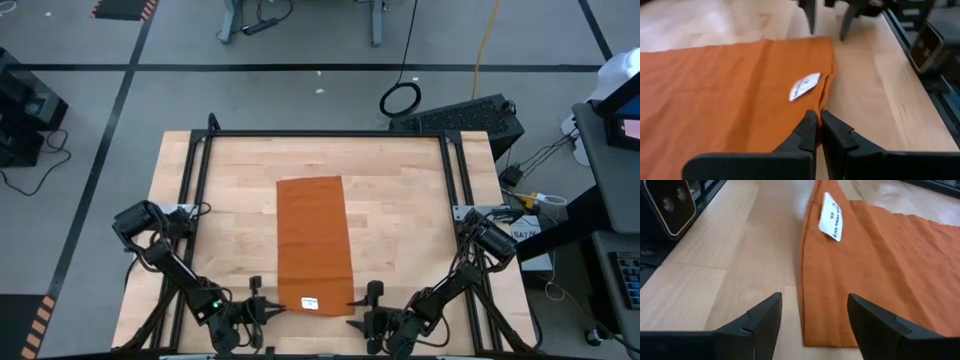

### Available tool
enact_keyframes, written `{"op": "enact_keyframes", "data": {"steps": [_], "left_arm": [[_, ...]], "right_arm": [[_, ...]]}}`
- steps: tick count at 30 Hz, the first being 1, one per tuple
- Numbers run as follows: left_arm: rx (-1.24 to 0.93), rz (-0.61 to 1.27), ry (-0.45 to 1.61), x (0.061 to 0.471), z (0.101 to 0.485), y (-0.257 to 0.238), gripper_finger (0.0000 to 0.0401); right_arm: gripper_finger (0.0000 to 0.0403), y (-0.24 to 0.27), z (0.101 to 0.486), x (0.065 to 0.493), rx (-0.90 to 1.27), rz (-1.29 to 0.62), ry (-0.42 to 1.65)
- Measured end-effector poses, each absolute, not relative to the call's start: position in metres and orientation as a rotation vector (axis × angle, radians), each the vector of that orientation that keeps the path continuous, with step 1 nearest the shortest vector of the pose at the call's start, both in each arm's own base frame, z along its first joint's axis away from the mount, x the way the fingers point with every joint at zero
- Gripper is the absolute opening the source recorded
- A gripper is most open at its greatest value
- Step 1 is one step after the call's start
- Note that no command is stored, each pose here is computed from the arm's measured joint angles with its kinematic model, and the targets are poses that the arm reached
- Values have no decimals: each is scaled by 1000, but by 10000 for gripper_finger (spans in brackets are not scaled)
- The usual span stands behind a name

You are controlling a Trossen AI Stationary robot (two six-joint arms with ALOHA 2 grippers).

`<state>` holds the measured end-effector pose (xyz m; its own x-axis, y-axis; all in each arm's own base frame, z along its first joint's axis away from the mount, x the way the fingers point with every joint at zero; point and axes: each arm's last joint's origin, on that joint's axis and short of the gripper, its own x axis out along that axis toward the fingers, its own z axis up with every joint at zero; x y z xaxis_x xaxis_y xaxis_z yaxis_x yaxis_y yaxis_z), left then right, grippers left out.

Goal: Roll towel into tight, uniform cylinder
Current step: Roll the brown towel

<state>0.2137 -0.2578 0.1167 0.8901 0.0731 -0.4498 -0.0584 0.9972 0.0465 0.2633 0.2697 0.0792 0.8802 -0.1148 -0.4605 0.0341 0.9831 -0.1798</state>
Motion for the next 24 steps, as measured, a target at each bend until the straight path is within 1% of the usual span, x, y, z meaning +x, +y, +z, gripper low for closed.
{"op": "enact_keyframes", "data": {"steps": [7,13,24], "left_arm": [[3,131,421,214,119,-256,17],[-57,207,368,215,120,-255,17],[-98,235,354,210,119,-256,17]], "right_arm": [[217,270,80,265,-202,-66,480],[217,265,71,274,-191,-61,480],[213,264,67,272,-224,-112,480]]}}
